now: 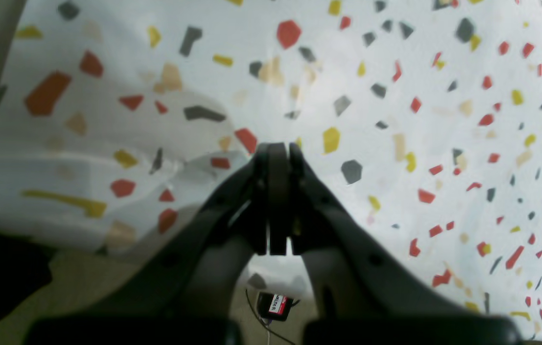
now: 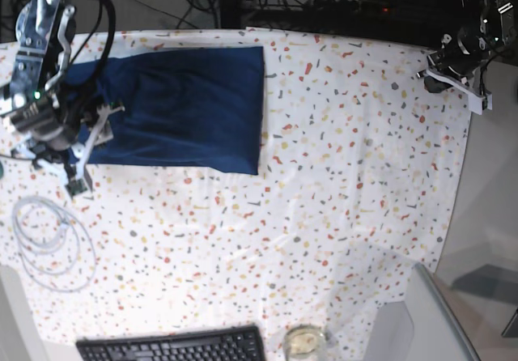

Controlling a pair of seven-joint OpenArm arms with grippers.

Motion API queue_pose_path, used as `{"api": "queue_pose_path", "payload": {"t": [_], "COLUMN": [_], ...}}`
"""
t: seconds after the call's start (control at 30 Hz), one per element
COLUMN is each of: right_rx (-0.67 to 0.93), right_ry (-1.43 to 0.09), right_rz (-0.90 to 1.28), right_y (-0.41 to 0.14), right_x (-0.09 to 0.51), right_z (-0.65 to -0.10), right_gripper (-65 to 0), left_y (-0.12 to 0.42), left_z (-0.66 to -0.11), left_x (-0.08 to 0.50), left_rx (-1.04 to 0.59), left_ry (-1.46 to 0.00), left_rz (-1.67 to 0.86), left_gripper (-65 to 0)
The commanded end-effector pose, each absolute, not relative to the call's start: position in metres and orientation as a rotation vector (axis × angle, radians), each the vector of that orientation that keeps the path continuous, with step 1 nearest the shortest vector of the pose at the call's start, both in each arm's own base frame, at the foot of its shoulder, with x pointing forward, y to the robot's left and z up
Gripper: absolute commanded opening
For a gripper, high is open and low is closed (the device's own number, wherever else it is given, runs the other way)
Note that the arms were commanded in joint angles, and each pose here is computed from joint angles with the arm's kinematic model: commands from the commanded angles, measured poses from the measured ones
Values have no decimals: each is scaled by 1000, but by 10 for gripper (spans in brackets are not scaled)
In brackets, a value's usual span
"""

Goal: Layout the t-shirt on the table in an organized manner, then fold the t-shirt properly

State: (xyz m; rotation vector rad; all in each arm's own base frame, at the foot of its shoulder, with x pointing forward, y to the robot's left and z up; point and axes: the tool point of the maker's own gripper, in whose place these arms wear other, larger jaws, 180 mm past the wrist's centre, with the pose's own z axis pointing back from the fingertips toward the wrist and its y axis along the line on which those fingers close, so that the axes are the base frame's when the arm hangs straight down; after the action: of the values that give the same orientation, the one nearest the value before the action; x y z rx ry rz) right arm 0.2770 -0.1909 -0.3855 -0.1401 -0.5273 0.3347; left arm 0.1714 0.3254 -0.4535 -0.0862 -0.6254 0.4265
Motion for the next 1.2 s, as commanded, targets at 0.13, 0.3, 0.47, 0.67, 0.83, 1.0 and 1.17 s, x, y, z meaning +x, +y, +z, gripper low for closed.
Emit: {"api": "queue_pose_path", "payload": {"t": [0.13, 0.3, 0.47, 0.67, 0.83, 1.0, 1.17], "right_rx": [-49, -13, 7, 9, 9, 3, -14], "right_ry": [-449, -420, -399, -410, -410, -438, -446], "right_rz": [311, 306, 301, 295, 295, 289, 294], "right_y": [-186, -181, -177, -178, -178, -179, -186], "right_x": [314, 317, 313, 315, 315, 327, 334], "right_z": [-423, -439, -449, -450, -450, -441, -436], "right_gripper": [-275, -275, -278, -284, -519, -593, -627], "left_y": [332, 332, 332, 333, 333, 333, 333], "left_z": [-444, -444, -445, -444, -443, -443, -444], "left_x": [178, 178, 177, 179, 180, 181, 180], "left_rx": [-76, -76, -76, -76, -77, -77, -77], "left_ry": [-659, -659, -658, -663, -665, -666, -663], "left_rz": [416, 416, 417, 418, 418, 418, 418], "left_gripper": [-650, -650, -650, -650, -650, -650, -650]}}
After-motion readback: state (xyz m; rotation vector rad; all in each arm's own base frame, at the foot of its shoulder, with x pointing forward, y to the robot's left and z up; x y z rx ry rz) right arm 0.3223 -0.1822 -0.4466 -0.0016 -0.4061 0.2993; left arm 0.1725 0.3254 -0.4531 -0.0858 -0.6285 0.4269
